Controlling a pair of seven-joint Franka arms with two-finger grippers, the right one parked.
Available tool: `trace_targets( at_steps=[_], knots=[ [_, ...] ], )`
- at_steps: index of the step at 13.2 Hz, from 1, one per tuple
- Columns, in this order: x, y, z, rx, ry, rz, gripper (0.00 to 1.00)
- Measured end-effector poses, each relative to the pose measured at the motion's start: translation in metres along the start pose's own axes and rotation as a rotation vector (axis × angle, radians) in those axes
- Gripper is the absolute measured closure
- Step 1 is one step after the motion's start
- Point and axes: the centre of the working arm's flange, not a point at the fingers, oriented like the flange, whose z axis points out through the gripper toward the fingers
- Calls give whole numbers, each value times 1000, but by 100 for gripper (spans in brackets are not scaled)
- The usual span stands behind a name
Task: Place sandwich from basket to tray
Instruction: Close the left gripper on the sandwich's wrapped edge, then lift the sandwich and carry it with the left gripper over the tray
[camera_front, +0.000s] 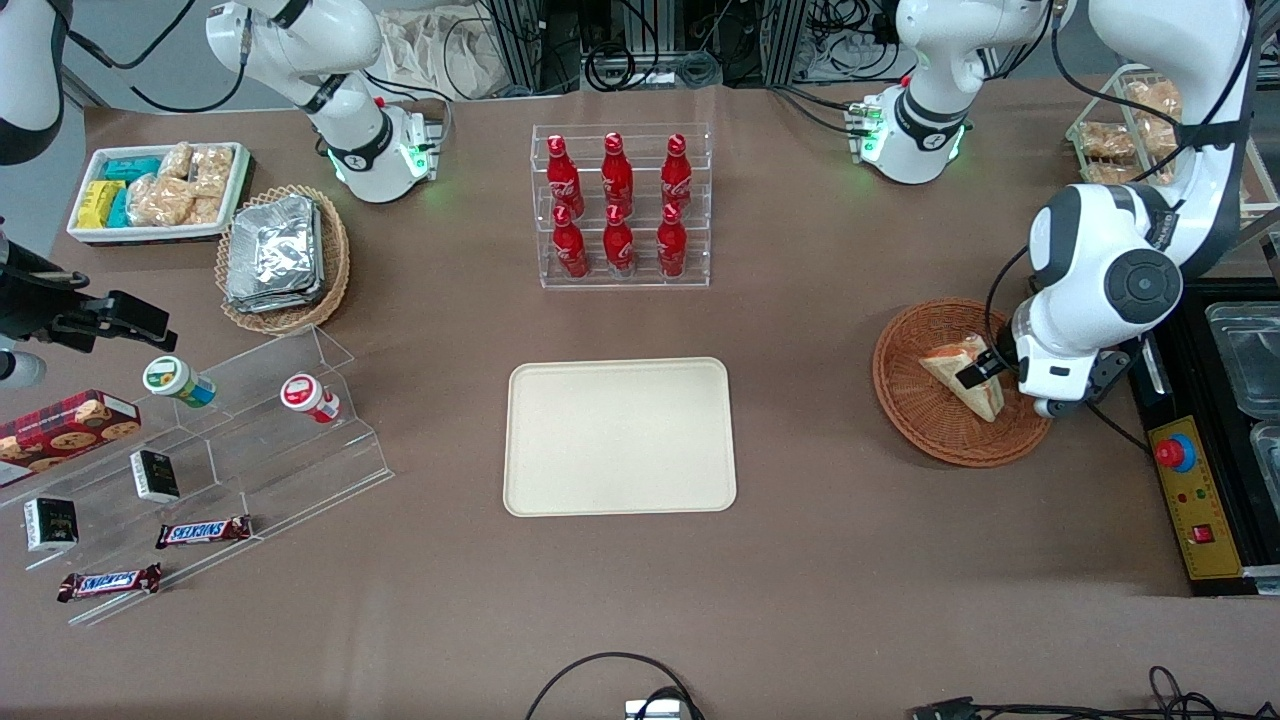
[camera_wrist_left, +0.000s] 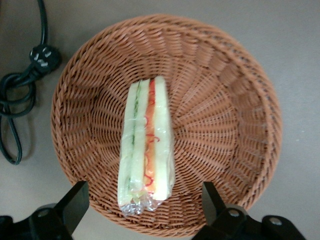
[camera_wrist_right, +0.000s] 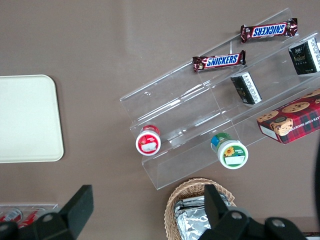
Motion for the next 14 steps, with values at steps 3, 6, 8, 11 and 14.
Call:
trace_targets(
  at_steps=[3, 6, 8, 11, 14],
  knots=[
    [3, -10, 13, -4, -5, -54, 0],
    [3, -6, 30, -14, -1, -105, 0],
    [3, -3, 42, -16, -6, -120, 0],
    [5, 2, 57, -16, -14, -139, 22],
    [2, 7, 62, -12, -20, -142, 56]
  ],
)
